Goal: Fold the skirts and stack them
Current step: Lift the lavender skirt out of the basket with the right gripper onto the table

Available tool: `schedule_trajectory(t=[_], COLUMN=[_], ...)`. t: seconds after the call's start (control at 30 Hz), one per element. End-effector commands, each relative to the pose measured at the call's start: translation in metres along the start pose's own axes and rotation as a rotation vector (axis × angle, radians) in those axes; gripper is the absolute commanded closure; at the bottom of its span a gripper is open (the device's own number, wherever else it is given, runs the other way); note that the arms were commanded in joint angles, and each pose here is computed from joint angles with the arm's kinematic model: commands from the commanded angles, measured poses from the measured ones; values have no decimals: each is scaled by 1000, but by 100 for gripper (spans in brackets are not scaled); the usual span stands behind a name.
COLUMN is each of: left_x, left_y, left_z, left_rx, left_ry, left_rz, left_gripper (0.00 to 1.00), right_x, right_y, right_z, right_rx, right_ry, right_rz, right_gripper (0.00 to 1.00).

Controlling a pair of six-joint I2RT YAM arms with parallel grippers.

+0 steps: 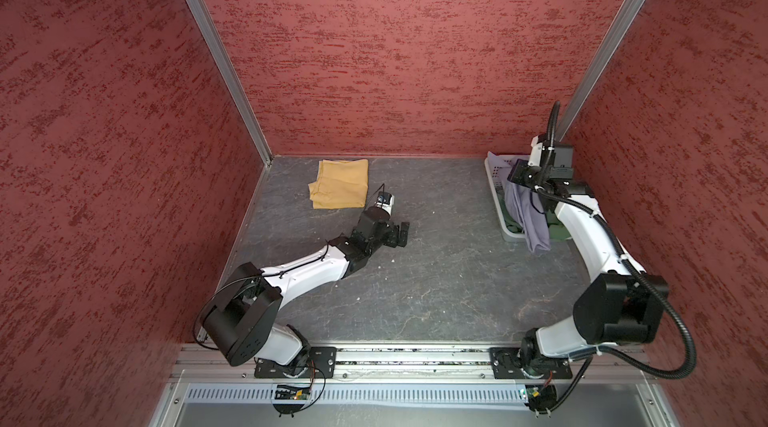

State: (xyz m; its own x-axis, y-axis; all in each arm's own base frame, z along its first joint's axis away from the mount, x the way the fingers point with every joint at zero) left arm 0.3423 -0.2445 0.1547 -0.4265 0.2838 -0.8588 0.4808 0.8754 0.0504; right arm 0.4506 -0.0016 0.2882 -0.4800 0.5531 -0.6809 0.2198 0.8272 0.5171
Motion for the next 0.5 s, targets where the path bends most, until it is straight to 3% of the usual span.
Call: schedule_trajectory(t=[0.0, 0.2, 0.47], left_x=[-11, -11, -13], left_y=[6, 11, 28], left_z=[-5, -7, -11], left_rx=[-24, -48, -88], left_ry=[-56, -72, -97], left_rz=[-21, -21, -59], left_gripper=[1, 0, 0], right_x=[-7, 2, 40], right_y=[38, 96, 161], right_z=[-26, -70, -87], right_rx=[-156, -398, -597], right_ry=[17, 73, 204], right_rz=[-74, -162, -264], right_gripper=[100, 100, 100])
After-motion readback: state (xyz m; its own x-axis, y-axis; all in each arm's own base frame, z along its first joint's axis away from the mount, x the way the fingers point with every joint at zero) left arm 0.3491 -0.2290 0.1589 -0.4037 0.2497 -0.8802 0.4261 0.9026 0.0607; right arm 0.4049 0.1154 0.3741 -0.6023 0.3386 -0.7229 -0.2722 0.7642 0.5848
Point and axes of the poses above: each gripper's point midway between its finger pads, its own z axis out along the fingers, its own y axis along the line the jaws close on, x = y × z, the point moved 1 cm from there along -z, back along the fingers, and after that the axes turned 15 degrees about z, right-handed, at the moved point
